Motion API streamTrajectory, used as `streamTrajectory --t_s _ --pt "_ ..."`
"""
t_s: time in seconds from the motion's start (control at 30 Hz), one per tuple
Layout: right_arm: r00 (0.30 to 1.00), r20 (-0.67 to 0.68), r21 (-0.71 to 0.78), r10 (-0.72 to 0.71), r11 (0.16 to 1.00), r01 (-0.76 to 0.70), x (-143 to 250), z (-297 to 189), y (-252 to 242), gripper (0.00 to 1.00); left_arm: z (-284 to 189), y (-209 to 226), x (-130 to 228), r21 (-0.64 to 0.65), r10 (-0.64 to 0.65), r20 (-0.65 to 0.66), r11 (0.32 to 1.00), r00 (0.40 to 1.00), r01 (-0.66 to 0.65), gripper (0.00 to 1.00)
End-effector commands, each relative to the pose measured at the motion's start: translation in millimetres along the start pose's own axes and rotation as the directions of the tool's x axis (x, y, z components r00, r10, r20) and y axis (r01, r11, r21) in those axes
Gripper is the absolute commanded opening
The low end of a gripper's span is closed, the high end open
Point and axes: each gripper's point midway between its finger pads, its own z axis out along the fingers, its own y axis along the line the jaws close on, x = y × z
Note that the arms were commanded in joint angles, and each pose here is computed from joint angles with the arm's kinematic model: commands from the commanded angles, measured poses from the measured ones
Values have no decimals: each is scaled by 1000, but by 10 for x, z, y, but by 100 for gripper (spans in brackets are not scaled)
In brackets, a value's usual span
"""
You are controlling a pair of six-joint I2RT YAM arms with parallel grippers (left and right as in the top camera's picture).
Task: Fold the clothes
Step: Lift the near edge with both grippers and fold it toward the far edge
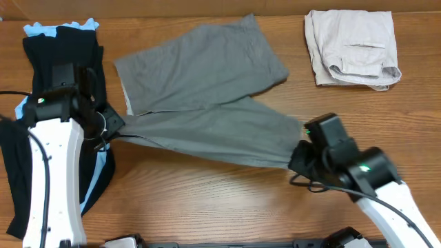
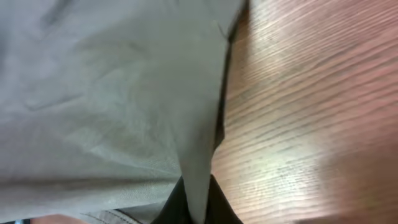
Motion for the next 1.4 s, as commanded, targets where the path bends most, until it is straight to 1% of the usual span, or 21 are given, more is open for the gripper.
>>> streamTrajectory --t_s 0.0,0.2,0.33,0.47,0.6,0.67,0.7,0.83,0.9,1.0,1.17,1.27,1.37 --pt "993 109 -26 -39 999 42 -200 -448 11 4 -368 61 -17 8 39 108 999 993 -40 4" --pt "979 178 -32 -100 994 107 -370 -968 27 4 -592 191 216 15 38 123 999 992 -40 4" --pt "960 245 -32 -138 988 150 -650 -1040 96 4 -636 240 263 7 37 133 999 990 -38 4" --pt "948 249 -27 -197 977 211 -967 -813 252 4 -549 344 235 -48 -9 144 999 990 16 4" --pt "944 225 -17 -240 968 250 -1296 -408 433 4 -347 459 204 -106 -67 158 991 985 85 4" --pt "937 225 -27 -267 960 280 -1462 -186 555 4 -202 471 190 -111 -86 160 988 983 104 4" --pt "926 241 -29 -291 951 307 -1610 -21 644 4 -89 475 162 -111 -104 171 986 980 124 4" --pt "901 309 -49 -304 941 334 -1944 270 850 4 197 456 32 -86 -156 229 980 961 179 4" --pt "880 369 -68 -299 936 346 -2124 334 975 4 288 434 -107 -58 -194 292 974 936 220 4" --pt "845 452 -95 -287 926 365 -2336 336 1134 4 286 413 -301 -32 -238 370 963 898 269 4" --pt "790 553 -129 -264 910 394 -2608 377 1355 4 300 373 -591 -9 -269 462 952 845 307 4" --pt "784 563 -161 -261 896 414 -2685 558 1458 4 429 316 -696 -8 -269 462 952 845 307 4" --pt "798 542 -177 -265 892 416 -2713 840 1482 4 616 275 -786 -22 -265 453 951 851 308 4"
